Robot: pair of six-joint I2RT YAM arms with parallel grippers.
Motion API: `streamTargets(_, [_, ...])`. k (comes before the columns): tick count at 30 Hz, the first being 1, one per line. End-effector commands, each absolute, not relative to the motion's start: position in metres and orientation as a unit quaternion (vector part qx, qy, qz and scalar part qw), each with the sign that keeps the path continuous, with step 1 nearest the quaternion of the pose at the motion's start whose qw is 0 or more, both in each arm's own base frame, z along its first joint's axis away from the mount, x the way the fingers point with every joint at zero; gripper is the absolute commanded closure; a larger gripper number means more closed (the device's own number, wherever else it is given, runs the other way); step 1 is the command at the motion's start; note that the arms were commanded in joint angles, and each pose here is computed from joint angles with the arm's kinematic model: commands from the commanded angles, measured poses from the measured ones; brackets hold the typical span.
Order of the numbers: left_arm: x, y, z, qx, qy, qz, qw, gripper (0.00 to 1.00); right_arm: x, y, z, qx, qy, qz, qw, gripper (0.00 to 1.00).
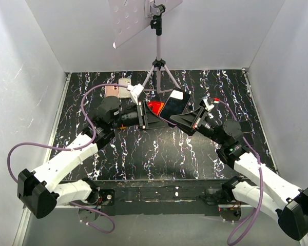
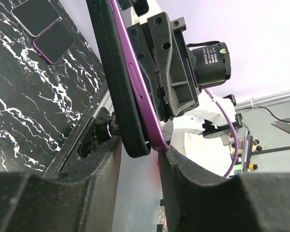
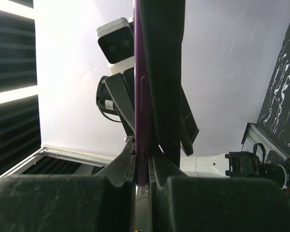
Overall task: Take the phone out of the phone case
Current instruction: Remove the phone case from the phone.
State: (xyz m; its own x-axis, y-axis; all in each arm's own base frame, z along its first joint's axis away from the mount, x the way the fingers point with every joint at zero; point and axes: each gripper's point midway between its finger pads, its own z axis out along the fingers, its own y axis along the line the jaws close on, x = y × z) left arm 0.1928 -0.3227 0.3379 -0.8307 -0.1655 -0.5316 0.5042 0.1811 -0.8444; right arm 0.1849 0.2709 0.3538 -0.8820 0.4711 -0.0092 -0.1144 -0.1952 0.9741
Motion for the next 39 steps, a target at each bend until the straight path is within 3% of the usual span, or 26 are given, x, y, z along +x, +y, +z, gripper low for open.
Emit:
streamTargets(1, [0.221,-0.309,0.350,0.051,0.697,-0.633,0.332,0.62,0.128,0.266,0.403,0.023,0.547,0.817,0.181,0.99])
streamTargets(7, [0.225,-0.306,0.349,0.016,0.682,-0.651,0.333,0.52,0.127,0.264,0.409,0.029,0.529,0.830,0.174,0.99])
streamTargets(18, [0.236,-0.302,0.354,-0.014,0.678,-0.644,0.354,0.49,0.121,0.272,0.415,0.027,0.512,0.845,0.153,0.99])
streamTargets(24, [0.231,-0.306,0.366,0.029,0.679,-0.642,0.353,0.66,0.123,0.279,0.399,0.024,0.537,0.831,0.144,0.99])
streamTargets(29, [0.225,-0.301,0.361,0.050,0.693,-0.628,0.351,1.00,0.125,0.282,0.384,0.023,0.577,0.800,0.165,0.99])
streamTargets(34, [0.239,-0.272,0.332,0.037,0.767,-0.513,0.383,1.00,0.123,0.286,0.379,-0.007,0.621,0.762,0.186,0.99])
streamTargets(39, [0.284,-0.177,0.287,-0.074,0.851,-0.240,0.462,1.00,0.116,0.285,0.380,-0.034,0.640,0.742,0.195,0.99])
